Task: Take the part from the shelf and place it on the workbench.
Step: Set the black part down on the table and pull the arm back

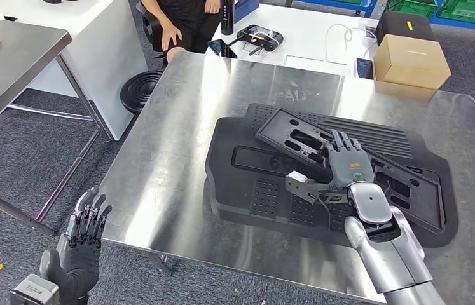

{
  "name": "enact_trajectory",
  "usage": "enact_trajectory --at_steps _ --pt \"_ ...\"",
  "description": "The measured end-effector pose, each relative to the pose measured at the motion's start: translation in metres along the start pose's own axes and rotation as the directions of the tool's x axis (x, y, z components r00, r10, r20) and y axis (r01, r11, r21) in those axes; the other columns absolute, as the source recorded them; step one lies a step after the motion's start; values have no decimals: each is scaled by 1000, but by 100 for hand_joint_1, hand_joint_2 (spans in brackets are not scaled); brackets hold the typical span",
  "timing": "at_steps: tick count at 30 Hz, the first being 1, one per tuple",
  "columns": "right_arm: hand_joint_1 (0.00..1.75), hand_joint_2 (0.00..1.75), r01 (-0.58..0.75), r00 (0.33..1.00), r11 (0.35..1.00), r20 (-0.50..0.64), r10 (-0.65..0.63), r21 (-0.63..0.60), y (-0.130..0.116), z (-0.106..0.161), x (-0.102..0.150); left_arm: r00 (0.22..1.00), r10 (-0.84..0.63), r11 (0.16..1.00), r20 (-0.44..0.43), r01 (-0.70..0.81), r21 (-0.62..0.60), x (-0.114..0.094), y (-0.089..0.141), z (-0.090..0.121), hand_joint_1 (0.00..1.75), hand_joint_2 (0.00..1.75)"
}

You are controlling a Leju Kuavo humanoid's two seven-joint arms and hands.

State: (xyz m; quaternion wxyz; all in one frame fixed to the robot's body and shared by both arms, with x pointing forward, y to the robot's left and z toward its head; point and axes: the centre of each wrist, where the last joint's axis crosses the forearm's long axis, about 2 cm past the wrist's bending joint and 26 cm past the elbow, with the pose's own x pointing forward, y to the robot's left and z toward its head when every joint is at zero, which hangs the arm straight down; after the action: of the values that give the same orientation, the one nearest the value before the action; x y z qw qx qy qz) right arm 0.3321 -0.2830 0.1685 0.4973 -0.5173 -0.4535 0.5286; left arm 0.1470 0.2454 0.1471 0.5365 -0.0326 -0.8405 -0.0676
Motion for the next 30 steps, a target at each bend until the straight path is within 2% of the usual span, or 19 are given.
enact_trajectory --at_steps 11,17,24,30 --pt "0 0 55 998 999 33 -54 -2 -2 3 6 1000 6 1000 -2 -6 -14 0 0 1 0 0" --pt "0 0 108 992 990 71 -102 -95 -8 10 13 1000 -2 1000 4 3 -17 0 0 2 0 0" --pt "0 0 167 981 976 119 -151 -142 -18 17 20 1000 0 1000 18 0 -27 0 -1 -2 0 0" --pt "0 0 175 982 967 103 -158 -188 -11 25 18 1000 12 999 20 -11 -42 0 -3 -5 0 0"
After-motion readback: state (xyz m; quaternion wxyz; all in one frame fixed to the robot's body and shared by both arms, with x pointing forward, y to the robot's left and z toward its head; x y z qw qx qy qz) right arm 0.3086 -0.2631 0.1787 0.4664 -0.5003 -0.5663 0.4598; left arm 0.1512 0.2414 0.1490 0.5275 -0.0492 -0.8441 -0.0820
